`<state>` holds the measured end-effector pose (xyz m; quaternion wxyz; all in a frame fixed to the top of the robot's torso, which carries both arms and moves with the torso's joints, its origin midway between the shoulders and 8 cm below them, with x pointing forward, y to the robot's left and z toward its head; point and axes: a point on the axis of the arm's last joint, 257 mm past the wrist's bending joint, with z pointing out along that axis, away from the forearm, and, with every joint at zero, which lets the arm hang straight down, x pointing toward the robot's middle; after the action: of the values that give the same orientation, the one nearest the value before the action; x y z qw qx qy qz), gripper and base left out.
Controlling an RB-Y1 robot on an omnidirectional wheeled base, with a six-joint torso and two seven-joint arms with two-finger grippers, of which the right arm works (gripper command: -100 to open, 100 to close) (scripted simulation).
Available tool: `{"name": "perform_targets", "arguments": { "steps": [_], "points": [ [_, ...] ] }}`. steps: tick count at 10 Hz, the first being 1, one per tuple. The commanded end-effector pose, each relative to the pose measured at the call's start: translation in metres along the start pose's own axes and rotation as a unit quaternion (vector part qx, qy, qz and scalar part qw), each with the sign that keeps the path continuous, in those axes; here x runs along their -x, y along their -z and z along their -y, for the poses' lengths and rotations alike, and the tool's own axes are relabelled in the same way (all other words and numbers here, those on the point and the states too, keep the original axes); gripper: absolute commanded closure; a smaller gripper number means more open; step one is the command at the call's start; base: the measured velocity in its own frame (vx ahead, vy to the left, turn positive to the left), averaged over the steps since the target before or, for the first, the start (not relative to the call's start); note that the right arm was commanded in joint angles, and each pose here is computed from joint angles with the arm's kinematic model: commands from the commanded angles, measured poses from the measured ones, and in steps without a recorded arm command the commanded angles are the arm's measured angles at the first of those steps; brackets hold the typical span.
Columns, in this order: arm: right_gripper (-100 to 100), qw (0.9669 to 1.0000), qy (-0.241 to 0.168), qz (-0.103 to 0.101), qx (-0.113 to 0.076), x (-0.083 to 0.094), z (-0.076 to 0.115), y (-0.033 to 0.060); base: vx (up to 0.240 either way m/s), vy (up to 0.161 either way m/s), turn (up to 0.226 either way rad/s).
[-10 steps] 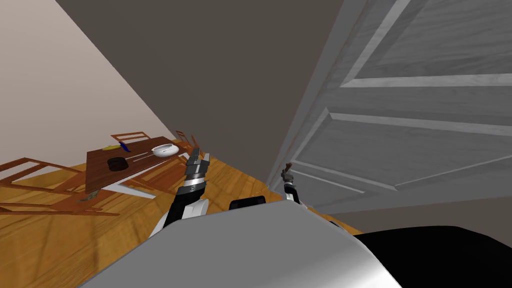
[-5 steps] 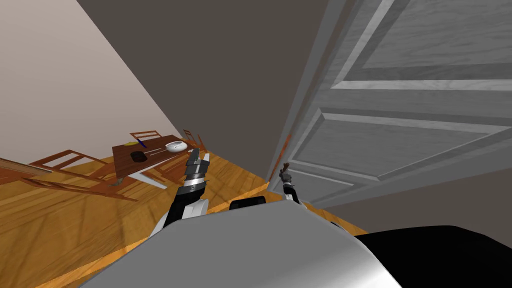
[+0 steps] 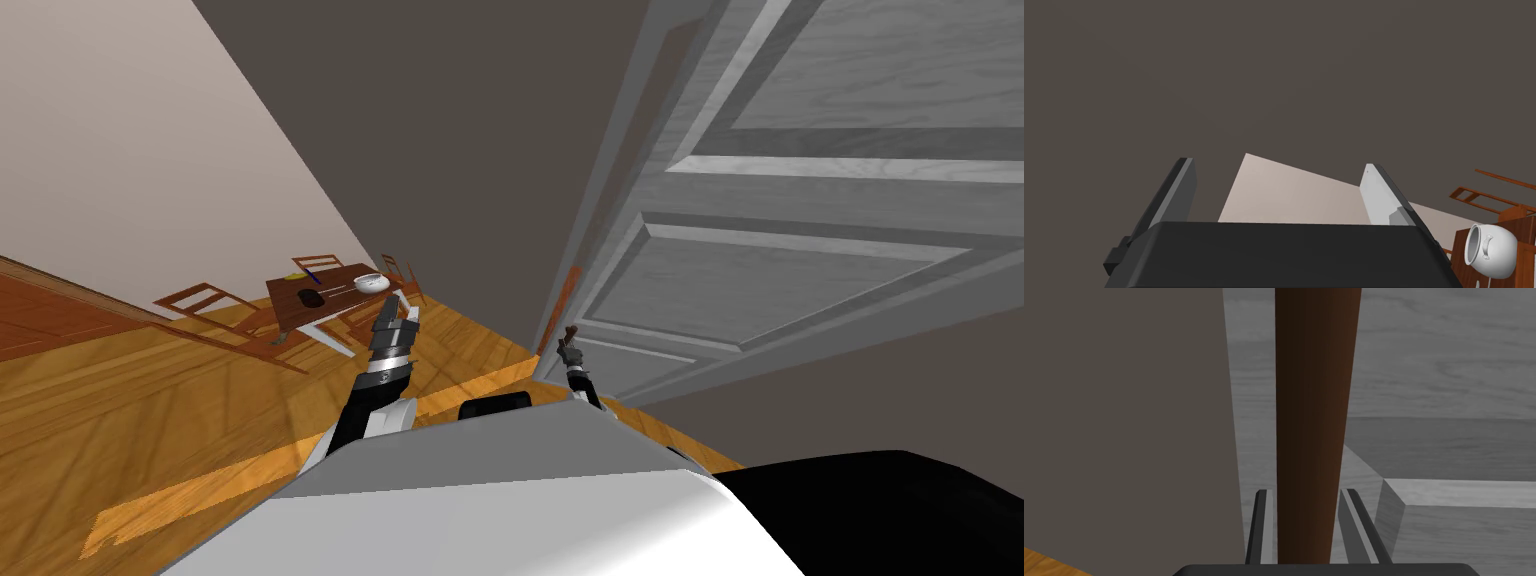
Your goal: Pull the door open
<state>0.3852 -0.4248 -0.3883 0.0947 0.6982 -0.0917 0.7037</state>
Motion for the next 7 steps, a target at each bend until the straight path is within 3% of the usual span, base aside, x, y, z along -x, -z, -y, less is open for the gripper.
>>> {"name": "perform_targets", "arguments": {
  "steps": [1, 2, 3, 7],
  "points": [
    [100, 0.9998, -0.001, 0.004, -0.018, 0.003, 0.006, 0.0058, -0.277, -0.035, 0.097],
    [100, 0.9997, -0.001, 0.004, -0.025, 0.003, 0.008, 0.0079, -0.239, -0.017, 0.101],
    [100, 0.9998, 0.0, 0.004, -0.02, 0.003, 0.005, 0.0061, -0.105, 0.005, 0.021],
    [100, 0.9983, 0.0, 0.004, -0.059, 0.003, 0.009, 0.0248, -0.215, -0.043, 0.114]
  ]
}}
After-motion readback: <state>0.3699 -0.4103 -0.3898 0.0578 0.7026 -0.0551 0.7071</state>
